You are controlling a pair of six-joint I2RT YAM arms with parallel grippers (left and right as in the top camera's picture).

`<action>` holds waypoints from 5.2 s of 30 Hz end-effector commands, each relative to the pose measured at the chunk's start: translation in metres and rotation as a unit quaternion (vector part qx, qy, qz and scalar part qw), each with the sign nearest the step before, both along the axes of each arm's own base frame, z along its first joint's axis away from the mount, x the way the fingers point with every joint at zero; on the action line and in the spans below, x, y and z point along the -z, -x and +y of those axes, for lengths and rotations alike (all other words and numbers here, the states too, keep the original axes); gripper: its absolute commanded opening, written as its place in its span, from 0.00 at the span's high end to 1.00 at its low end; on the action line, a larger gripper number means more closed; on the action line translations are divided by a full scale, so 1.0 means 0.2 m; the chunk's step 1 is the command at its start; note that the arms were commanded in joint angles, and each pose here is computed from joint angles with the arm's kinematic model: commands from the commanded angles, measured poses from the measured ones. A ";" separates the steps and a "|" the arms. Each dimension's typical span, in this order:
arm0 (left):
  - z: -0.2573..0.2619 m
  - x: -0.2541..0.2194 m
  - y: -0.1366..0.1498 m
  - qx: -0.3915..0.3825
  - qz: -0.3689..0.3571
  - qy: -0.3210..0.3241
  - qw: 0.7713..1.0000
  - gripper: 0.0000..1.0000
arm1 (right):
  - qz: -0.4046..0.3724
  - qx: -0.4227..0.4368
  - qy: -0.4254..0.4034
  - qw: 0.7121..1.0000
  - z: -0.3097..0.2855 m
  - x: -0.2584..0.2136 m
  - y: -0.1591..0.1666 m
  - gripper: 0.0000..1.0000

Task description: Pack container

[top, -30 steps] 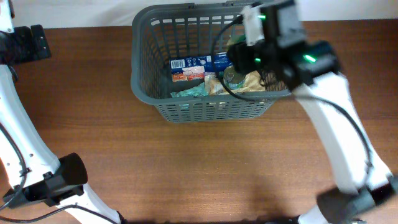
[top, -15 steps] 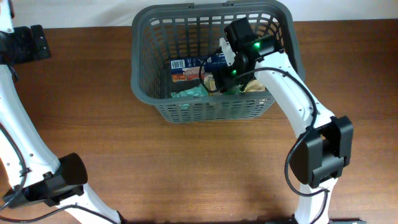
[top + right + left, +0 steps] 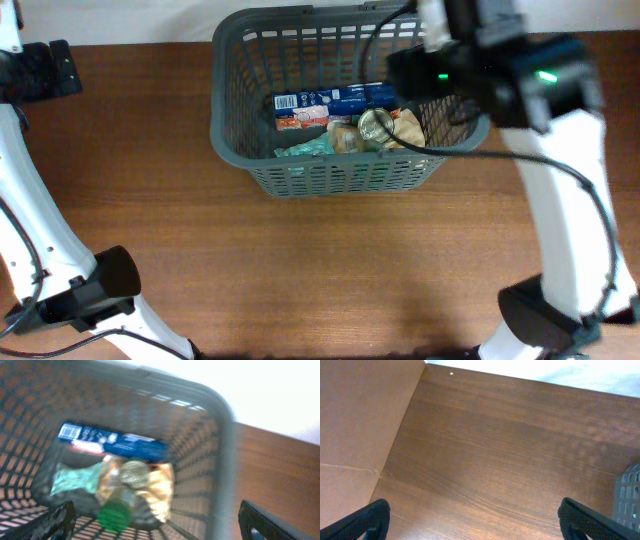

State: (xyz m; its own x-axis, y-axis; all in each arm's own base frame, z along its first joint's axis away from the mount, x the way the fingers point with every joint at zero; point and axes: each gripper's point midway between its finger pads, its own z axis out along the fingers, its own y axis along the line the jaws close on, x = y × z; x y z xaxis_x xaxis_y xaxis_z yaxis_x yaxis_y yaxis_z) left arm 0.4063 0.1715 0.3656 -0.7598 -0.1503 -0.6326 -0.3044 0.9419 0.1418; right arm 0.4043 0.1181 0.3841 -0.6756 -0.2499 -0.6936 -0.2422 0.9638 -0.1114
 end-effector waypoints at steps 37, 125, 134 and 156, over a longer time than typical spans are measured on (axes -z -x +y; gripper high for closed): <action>0.01 0.02 0.00 -0.005 0.003 0.005 1.000 0.01 | -0.296 0.223 -0.087 0.925 -0.82 -0.79 1.60 0.01; -0.76 -0.25 0.81 0.168 -0.266 -0.031 0.949 0.01 | -0.174 0.251 -0.074 0.949 -0.81 1.40 1.00 0.01; -0.80 -0.01 0.99 0.177 -0.399 -0.064 0.898 0.01 | -0.174 0.251 -0.074 0.949 -0.81 1.40 1.00 0.01; -0.93 1.01 0.82 0.228 -0.372 -0.037 0.899 0.01 | -0.174 0.251 -0.074 0.949 -0.81 1.40 1.00 0.01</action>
State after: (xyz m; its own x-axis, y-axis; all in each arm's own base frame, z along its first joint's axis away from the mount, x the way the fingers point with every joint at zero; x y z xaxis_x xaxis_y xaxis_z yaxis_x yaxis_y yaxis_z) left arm 0.2390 -0.0138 0.1864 -0.0510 0.1357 -0.9894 0.0680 0.9889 0.1321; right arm 0.2050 -0.0416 0.1061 -0.4095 0.1506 -0.8998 0.2683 0.9626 0.0391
